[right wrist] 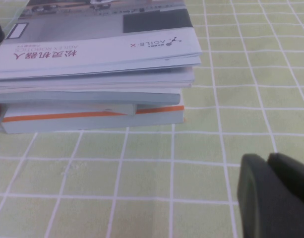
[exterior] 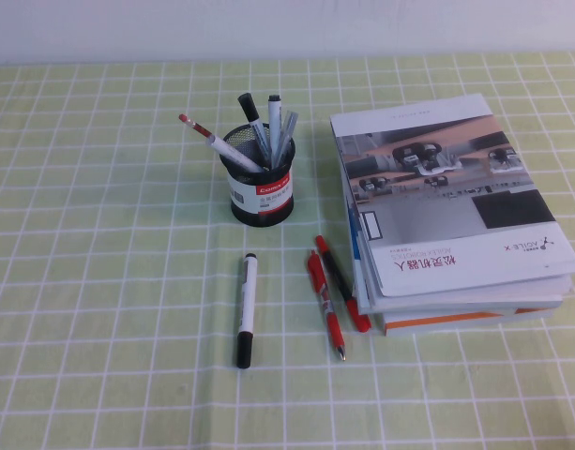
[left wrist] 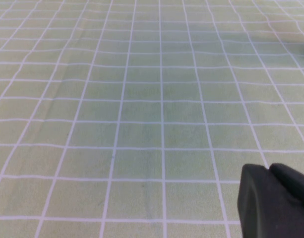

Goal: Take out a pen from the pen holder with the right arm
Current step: 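Take a marker out of the pen holder and lay it on the table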

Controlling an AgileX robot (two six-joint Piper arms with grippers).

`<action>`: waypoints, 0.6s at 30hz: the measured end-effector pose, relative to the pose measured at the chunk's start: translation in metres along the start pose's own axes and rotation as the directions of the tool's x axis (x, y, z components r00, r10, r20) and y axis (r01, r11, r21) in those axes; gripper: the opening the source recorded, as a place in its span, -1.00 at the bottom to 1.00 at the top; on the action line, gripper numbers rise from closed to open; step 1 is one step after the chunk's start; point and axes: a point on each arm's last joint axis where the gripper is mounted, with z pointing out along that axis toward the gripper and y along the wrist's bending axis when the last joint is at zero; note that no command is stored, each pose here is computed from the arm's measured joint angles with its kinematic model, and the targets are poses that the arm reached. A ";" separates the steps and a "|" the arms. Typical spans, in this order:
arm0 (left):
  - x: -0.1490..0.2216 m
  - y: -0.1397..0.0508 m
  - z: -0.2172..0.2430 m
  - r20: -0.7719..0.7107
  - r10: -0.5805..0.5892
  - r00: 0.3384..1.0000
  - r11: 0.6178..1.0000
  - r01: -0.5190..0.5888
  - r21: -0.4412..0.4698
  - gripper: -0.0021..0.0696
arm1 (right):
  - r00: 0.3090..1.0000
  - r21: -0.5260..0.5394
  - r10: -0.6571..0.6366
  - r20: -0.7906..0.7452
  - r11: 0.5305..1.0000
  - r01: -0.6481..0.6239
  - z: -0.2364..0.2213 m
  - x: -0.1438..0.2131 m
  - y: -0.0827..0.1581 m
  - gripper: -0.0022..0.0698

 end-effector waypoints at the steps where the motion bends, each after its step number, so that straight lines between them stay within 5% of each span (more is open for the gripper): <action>1: 0.000 0.000 0.000 0.000 0.000 1.000 1.000 0.000 0.000 -0.96 | 1.000 0.000 0.000 0.000 1.000 0.000 0.000 0.000 0.000 -0.97; 18: 0.000 0.000 0.000 0.000 0.000 1.000 1.000 0.000 0.000 -0.96 | 0.993 -0.045 0.115 -0.004 0.992 -0.115 0.000 0.000 0.004 -0.97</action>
